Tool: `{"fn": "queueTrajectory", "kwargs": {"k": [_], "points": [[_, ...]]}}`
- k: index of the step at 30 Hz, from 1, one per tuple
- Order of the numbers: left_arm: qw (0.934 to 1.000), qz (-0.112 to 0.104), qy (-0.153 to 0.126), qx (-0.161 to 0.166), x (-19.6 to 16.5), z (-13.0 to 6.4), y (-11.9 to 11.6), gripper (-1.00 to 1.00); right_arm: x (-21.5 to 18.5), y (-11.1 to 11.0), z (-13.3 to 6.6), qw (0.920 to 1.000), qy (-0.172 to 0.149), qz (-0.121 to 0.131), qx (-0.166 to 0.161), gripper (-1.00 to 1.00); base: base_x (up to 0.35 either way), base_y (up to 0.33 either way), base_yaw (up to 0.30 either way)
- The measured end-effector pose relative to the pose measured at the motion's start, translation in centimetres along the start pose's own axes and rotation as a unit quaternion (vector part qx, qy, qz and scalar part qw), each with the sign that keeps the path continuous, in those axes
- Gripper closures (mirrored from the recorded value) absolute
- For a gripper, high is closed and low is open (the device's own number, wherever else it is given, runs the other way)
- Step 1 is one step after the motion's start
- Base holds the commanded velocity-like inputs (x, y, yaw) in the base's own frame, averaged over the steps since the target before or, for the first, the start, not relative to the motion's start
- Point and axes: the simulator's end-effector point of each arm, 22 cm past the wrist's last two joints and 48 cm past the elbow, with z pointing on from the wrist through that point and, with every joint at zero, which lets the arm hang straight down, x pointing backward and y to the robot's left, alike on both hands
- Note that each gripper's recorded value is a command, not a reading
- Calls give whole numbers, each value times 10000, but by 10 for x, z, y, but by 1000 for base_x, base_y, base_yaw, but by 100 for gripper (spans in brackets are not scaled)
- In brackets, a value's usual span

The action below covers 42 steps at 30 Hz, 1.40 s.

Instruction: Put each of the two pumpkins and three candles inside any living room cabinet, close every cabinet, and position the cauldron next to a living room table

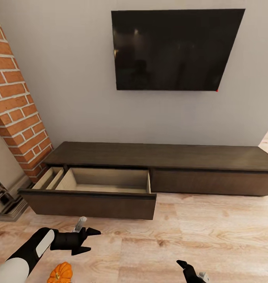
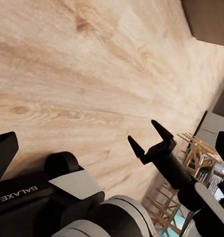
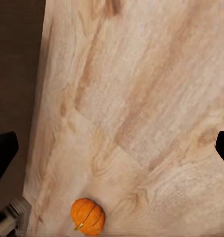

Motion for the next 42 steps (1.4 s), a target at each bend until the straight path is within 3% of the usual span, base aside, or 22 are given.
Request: {"fn": "queueTrajectory", "kwargs": {"k": [9,18,23,30,42], "points": [[10000,-3,-5,7,0,0,0,-100,11,-5,2,9988,170,-419,179,-100,0,0,283],[10000,-3,-3,13,0,-2,-4,-100,12,-2,-1,9987,177,-441,167,-100,0,0,292],[10000,-1,2,7,0,-8,-13,-100,3,8,-9,9988,-6,-476,112,-100,0,0,253],[10000,0,4,4,0,-16,-24,-100,0,18,-19,9987,-63,-488,105,-100,0,0,43],[10000,-3,-1,38,0,-17,-26,-100,1,16,-19,9985,-61,-528,153,-100,0,0,9]]}}
